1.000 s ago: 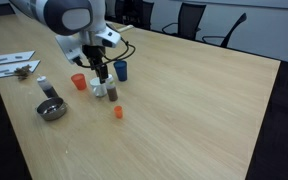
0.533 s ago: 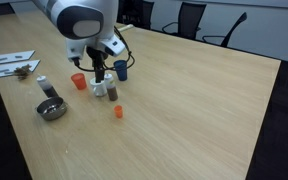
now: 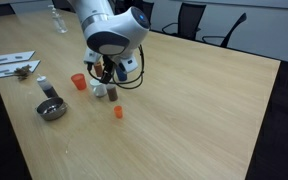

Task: Move the bottle on the right backwards

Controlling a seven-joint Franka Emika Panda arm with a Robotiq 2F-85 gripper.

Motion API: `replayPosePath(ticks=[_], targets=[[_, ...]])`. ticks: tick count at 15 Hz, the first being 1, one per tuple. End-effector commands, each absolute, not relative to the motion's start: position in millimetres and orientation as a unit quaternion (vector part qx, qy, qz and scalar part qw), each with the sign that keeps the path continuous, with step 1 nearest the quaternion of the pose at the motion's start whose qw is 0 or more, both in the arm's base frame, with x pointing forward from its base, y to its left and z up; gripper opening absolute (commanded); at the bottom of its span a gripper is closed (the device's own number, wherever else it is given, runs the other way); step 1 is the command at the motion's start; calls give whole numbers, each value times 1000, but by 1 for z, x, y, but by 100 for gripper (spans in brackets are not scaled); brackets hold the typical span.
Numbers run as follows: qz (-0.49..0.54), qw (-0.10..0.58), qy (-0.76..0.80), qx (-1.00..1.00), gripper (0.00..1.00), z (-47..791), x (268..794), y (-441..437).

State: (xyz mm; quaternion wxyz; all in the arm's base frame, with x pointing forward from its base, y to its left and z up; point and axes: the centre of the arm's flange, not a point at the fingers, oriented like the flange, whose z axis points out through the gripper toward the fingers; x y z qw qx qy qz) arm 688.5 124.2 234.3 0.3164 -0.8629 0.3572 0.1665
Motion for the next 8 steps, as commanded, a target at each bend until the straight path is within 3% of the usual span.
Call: replayPosePath(ticks=[1,8], targets=[[212,368,403,-810,100,215,707,125],[240,416,441,-758,100,176,728,121]])
